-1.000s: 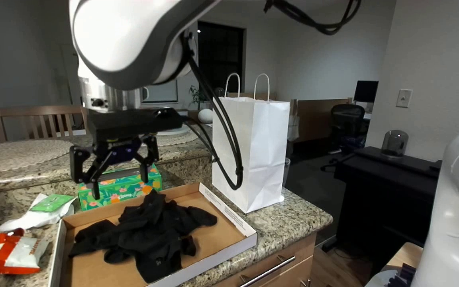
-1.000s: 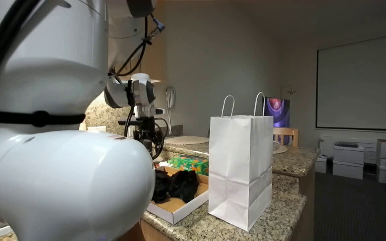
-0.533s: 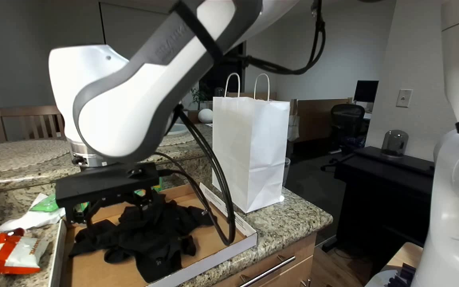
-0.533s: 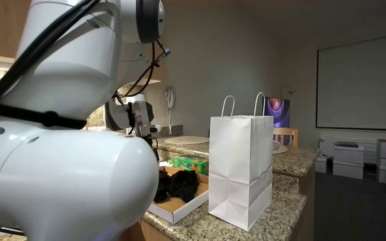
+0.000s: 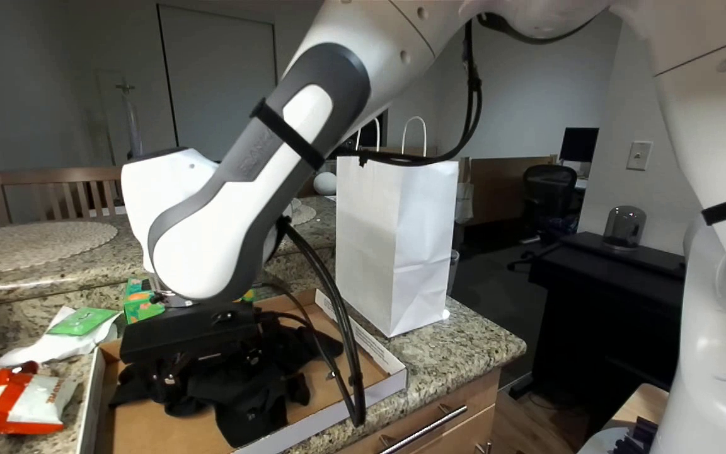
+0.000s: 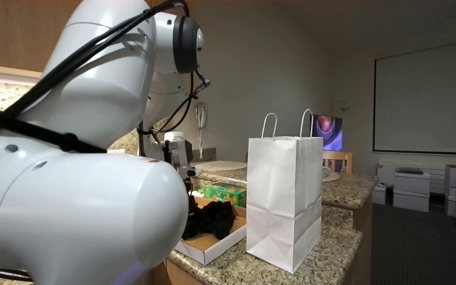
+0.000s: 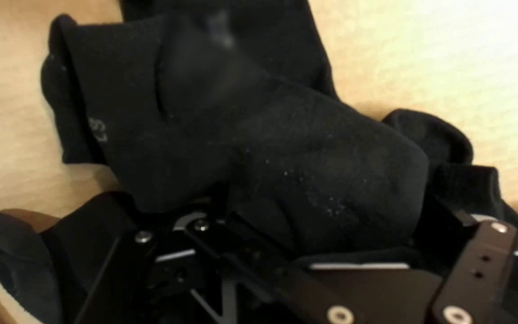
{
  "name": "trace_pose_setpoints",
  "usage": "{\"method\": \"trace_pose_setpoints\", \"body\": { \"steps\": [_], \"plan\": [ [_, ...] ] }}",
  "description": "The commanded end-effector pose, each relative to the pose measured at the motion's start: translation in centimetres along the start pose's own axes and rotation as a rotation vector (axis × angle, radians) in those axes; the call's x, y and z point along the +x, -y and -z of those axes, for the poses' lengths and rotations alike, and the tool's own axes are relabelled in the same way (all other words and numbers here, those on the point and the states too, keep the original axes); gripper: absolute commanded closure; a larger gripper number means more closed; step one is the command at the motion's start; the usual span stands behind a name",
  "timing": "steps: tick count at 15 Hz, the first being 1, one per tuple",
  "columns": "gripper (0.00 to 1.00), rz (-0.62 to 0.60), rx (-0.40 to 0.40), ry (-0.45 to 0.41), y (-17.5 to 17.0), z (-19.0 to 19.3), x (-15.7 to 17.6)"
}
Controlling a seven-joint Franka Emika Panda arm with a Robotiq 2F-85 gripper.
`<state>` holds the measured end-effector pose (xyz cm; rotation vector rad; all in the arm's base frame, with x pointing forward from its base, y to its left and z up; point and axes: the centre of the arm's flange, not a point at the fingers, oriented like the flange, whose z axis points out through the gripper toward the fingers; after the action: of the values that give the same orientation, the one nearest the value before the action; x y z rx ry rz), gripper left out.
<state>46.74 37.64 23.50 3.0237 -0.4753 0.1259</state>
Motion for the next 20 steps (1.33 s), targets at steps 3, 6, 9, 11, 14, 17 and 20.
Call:
{"method": "trace_pose_setpoints", "body": {
  "steps": [3,6,9,11,14,17,20],
  "plan": [
    [0.41,-0.075,0.024,0.058,1.0,-0.6,-0.3],
    [0.60,-0.093,0.040,0.068,1.0,0.3,-0.3],
    [0.79,-0.096,0.058,0.095,1.5,0.7,-0.4],
    [0.88,-0.104,0.081,0.121,1.7,0.9,-0.7],
    [0.92,-0.085,0.105,0.139,2.0,3.3,-2.2],
    [0.88,-0.059,0.102,0.086,2.1,8.4,-3.3],
    [0.88,-0.043,0.095,0.030,1.3,15.0,-3.8]
  ]
}}
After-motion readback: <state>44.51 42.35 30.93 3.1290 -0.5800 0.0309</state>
